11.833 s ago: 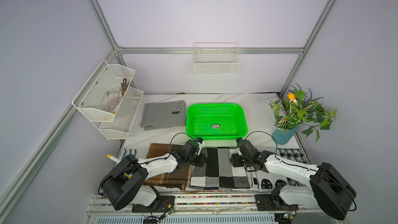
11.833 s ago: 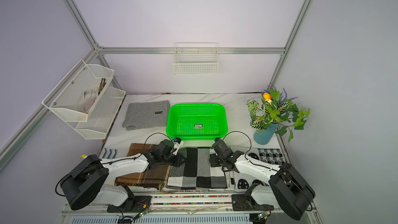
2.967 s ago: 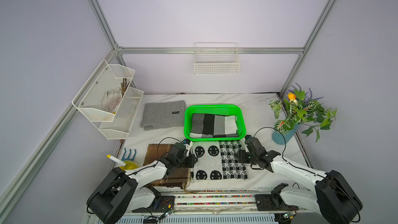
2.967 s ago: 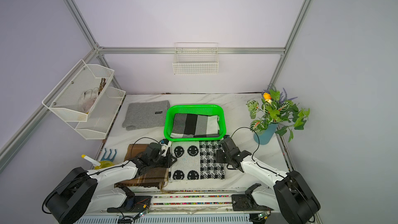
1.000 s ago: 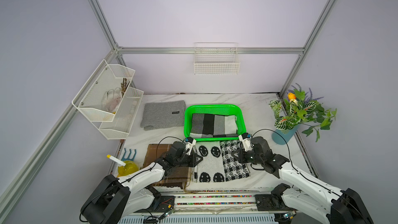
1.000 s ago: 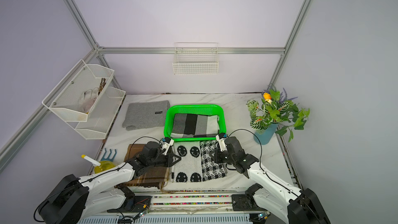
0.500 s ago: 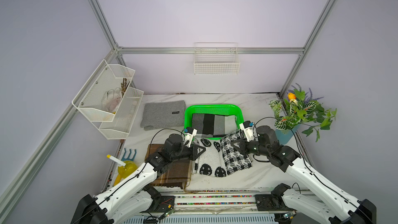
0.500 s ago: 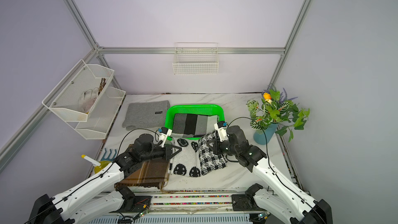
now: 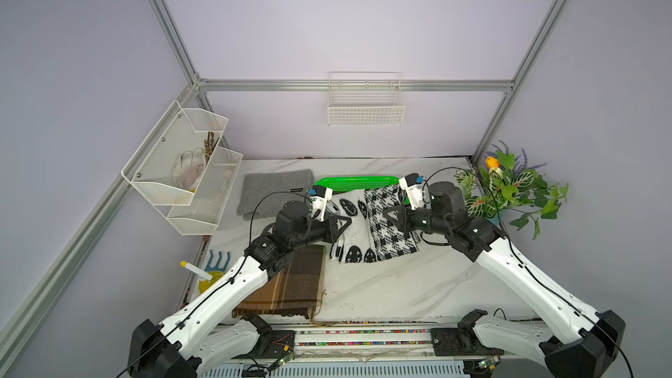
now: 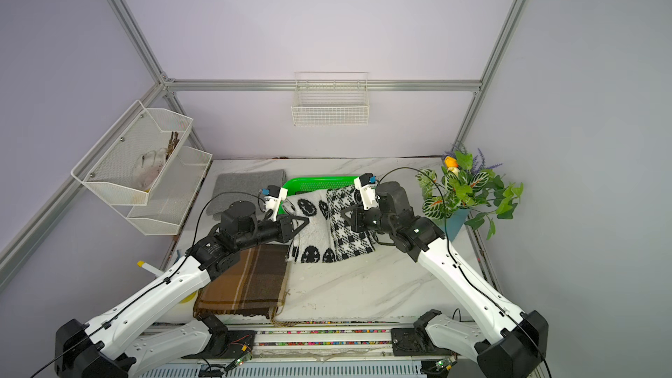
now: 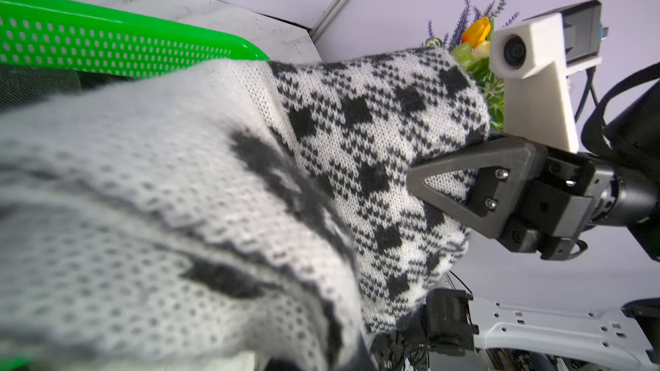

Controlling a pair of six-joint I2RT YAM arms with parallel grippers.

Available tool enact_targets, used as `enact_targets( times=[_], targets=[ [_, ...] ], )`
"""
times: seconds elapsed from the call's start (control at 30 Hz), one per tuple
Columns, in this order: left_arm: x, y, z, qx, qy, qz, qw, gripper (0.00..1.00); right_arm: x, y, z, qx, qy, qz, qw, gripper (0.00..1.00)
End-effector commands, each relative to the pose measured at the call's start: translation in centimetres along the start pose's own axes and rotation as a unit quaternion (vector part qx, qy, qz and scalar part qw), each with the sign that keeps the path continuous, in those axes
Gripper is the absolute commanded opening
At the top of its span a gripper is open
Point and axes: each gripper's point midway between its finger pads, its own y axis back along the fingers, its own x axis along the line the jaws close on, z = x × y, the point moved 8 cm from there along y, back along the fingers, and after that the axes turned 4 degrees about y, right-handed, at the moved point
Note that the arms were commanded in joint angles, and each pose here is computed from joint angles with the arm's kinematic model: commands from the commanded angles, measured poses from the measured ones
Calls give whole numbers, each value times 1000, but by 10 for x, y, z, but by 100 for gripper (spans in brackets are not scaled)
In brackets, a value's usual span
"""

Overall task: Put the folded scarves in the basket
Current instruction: Place the scarf in the basket.

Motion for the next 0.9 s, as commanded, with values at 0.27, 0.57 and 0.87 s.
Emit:
enact_targets(
  times=[0.27, 0.57, 0.87],
  targets=[
    [38, -46, 75, -44, -1, 33, 998, 0, -47, -54, 45, -1, 12, -74, 997, 0],
    [128, -95, 83, -18, 68, 48, 996, 0, -106, -116, 38, 72, 5, -134, 988, 0],
    [169, -127, 61, 28, 75, 91, 993, 0, -143, -140, 19, 115, 6, -216, 970, 0]
  ],
)
